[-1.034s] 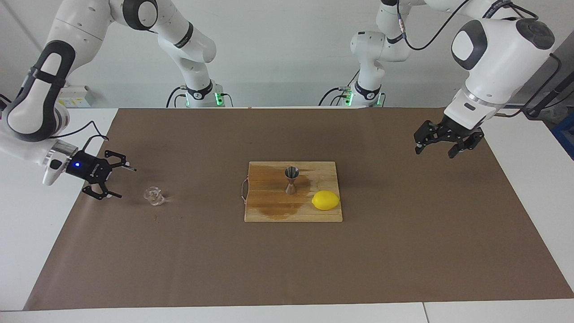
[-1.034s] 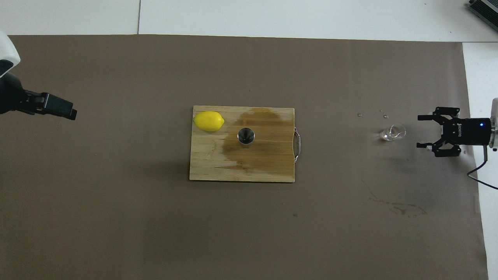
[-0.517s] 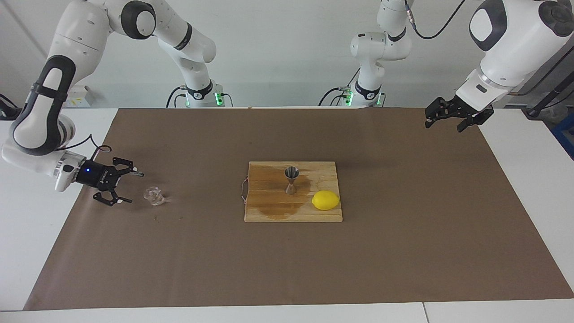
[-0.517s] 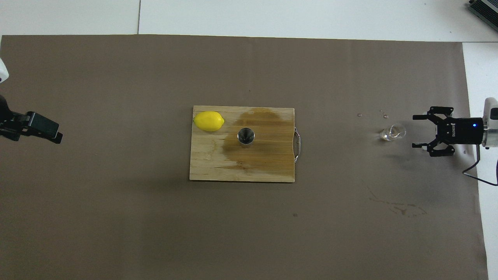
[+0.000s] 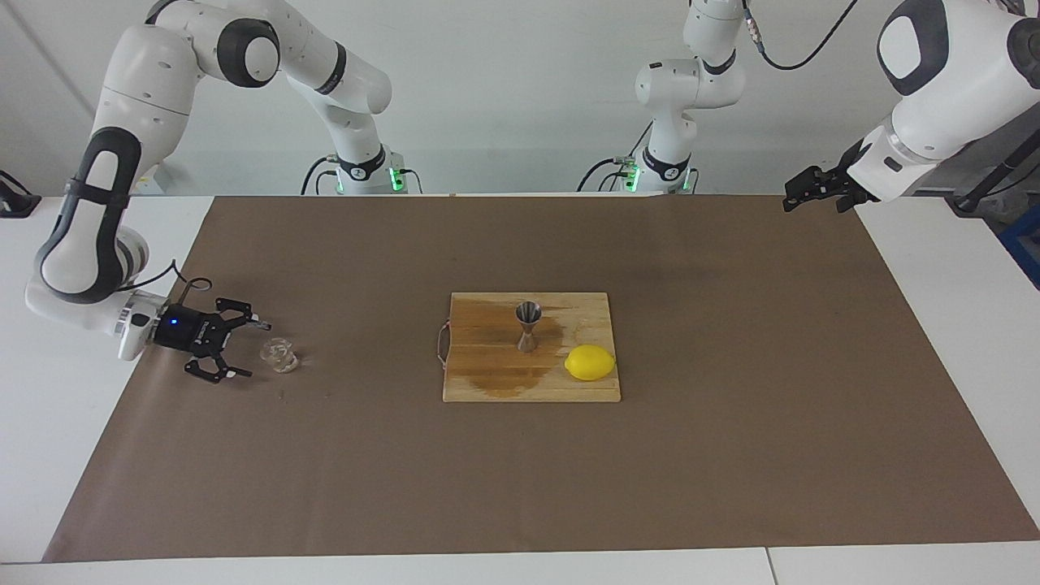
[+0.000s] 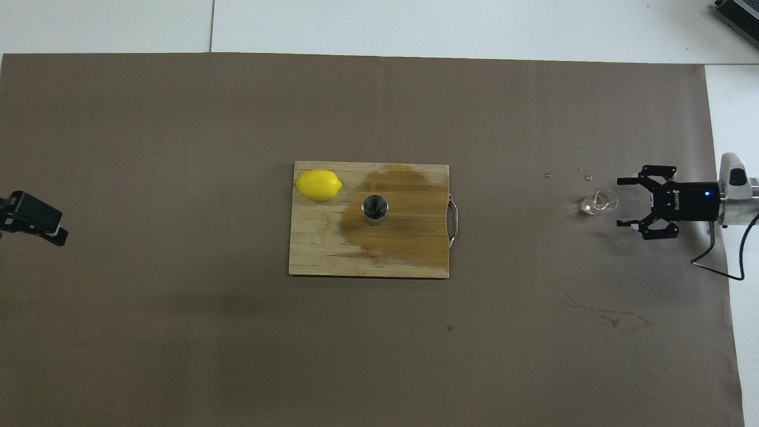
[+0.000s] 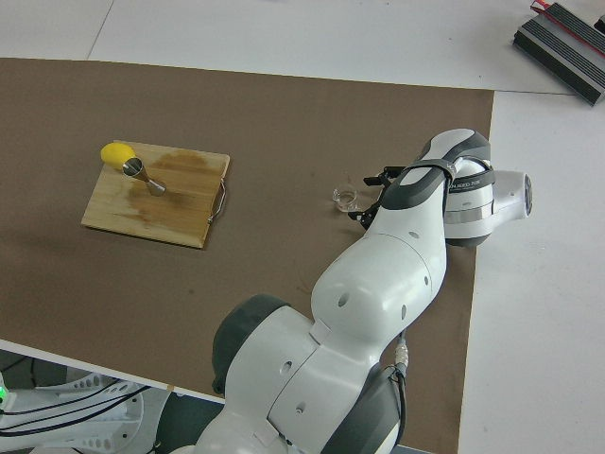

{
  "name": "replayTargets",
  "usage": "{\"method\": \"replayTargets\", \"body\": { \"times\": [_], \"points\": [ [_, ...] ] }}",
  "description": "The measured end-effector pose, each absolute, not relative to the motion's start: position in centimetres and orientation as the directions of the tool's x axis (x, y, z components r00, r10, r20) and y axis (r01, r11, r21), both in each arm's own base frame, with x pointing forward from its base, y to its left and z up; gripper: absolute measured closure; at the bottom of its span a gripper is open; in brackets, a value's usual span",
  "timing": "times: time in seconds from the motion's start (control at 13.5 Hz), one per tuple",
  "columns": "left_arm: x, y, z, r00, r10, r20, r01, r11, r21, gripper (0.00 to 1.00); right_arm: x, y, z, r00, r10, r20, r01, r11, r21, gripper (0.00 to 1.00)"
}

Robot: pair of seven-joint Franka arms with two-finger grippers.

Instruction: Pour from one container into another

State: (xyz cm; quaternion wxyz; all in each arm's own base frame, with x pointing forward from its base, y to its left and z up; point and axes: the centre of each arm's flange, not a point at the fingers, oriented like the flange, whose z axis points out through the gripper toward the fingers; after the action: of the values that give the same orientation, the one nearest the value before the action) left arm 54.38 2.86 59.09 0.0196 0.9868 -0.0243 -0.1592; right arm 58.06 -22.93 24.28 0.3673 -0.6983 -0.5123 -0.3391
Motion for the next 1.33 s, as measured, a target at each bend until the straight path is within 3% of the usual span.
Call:
{"method": "replayTargets", "body": {
  "times": [0.37, 0.96, 1.33],
  "points": [
    [52.8, 3.0, 56.6, 0.929, -0.051, -0.367, -0.033, -0.998, 0.055, 0.00, 59.3, -20.3, 24.3, 0.211, 0.449, 0.868, 0.973, -0.179, -0.144, 0.00],
    [52.6, 0.2, 56.1, 0.936, -0.098, -0.339, -0.084, -0.995, 0.055, 0.00, 58.3, -21.1, 22.7, 0.181, 0.465, 0.867, 0.978, -0.177, -0.109, 0.00],
    [53.7, -0.1, 57.1, 0.967, -0.101, -0.234, -0.093, -0.995, 0.044, 0.00, 58.3, -20.9, 22.6, 0.180, 0.464, 0.867, 0.978, -0.175, -0.110, 0.04]
  ]
}}
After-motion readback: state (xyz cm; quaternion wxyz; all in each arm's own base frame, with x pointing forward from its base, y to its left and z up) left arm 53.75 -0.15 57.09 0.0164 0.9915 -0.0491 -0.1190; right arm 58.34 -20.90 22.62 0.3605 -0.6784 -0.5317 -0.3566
